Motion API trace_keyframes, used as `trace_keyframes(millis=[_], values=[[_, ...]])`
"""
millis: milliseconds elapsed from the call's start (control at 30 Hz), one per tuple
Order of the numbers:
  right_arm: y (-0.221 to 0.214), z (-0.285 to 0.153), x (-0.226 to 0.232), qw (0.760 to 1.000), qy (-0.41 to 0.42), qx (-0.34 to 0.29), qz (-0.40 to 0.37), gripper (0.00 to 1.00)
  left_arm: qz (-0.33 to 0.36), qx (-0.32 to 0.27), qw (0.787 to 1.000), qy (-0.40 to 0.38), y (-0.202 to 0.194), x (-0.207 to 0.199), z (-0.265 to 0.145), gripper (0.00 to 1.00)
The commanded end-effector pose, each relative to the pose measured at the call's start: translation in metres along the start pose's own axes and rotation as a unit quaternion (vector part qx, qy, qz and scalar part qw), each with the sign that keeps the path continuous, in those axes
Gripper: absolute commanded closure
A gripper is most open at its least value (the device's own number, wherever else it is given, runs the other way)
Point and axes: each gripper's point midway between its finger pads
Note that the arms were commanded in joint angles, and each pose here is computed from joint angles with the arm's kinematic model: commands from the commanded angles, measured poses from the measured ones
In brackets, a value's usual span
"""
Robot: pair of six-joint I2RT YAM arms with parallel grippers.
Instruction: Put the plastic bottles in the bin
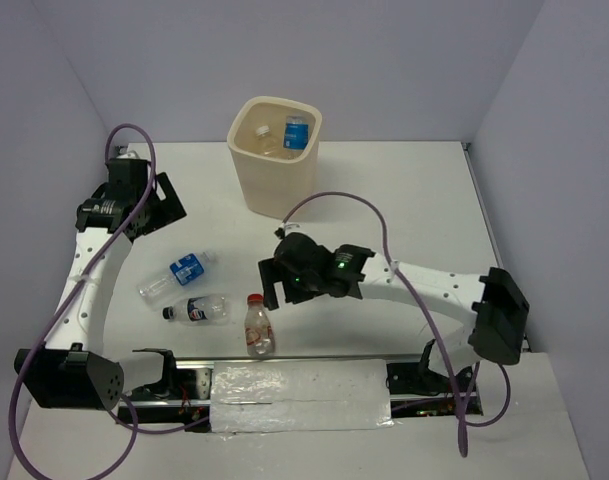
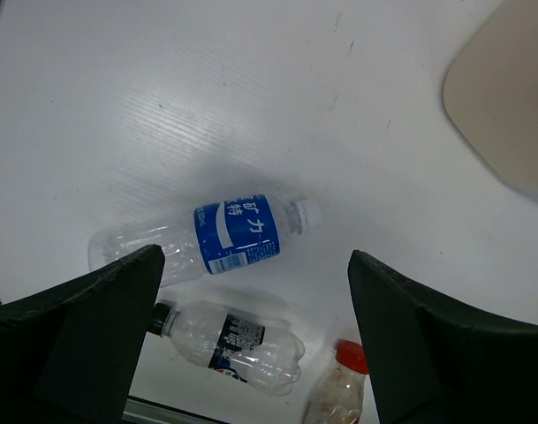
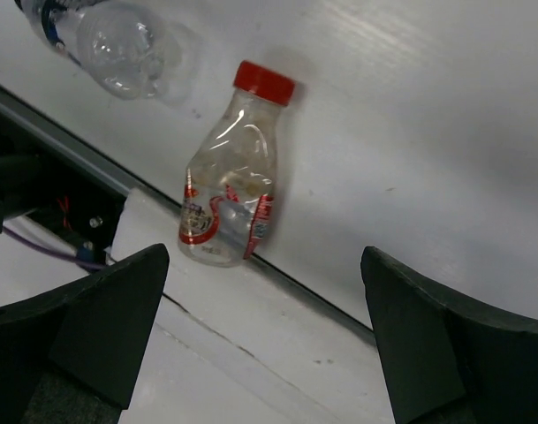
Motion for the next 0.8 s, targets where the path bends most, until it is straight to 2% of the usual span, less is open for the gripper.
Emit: trace_keyframes(millis=[0, 233, 533, 700, 767], values=[[0.005, 0.023, 0.036, 0.999, 0.036, 0.011, 0.02, 0.03, -0.017, -0.01, 1.0, -0.009, 0.002, -0.003, -0.001, 0.01], [-0.003, 0.082, 0.027, 0.997, -0.035, 0.06, -0.015, 0.03, -0.014, -0.022, 1.0, -0.014, -0.002, 0.0, -0.011, 0.01], [-0.018, 0.125, 0.014, 0.992, -0.074, 0.098, -0.031, 0.05, -0.009, -0.028, 1.0, -0.009, -0.008, 0.006, -0.01, 0.01], [-0.018, 0.138, 0.01, 0.99, -0.086, 0.098, -0.048, 0.17, -0.006, -0.016, 1.0, -0.011, -0.011, 0.003, -0.002, 0.01], [-0.017, 0.14, 0.009, 0.99, -0.09, 0.097, -0.052, 0.28, -0.007, -0.013, 1.0, -0.012, -0.013, 0.002, -0.001, 0.01]])
Point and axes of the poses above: each gripper's point midway between its finger pads, its own z axis out along the fingers, its own x axis along the line the jaws close on, y = z × x, and after that the axes turned 7 degrees about z, right-handed
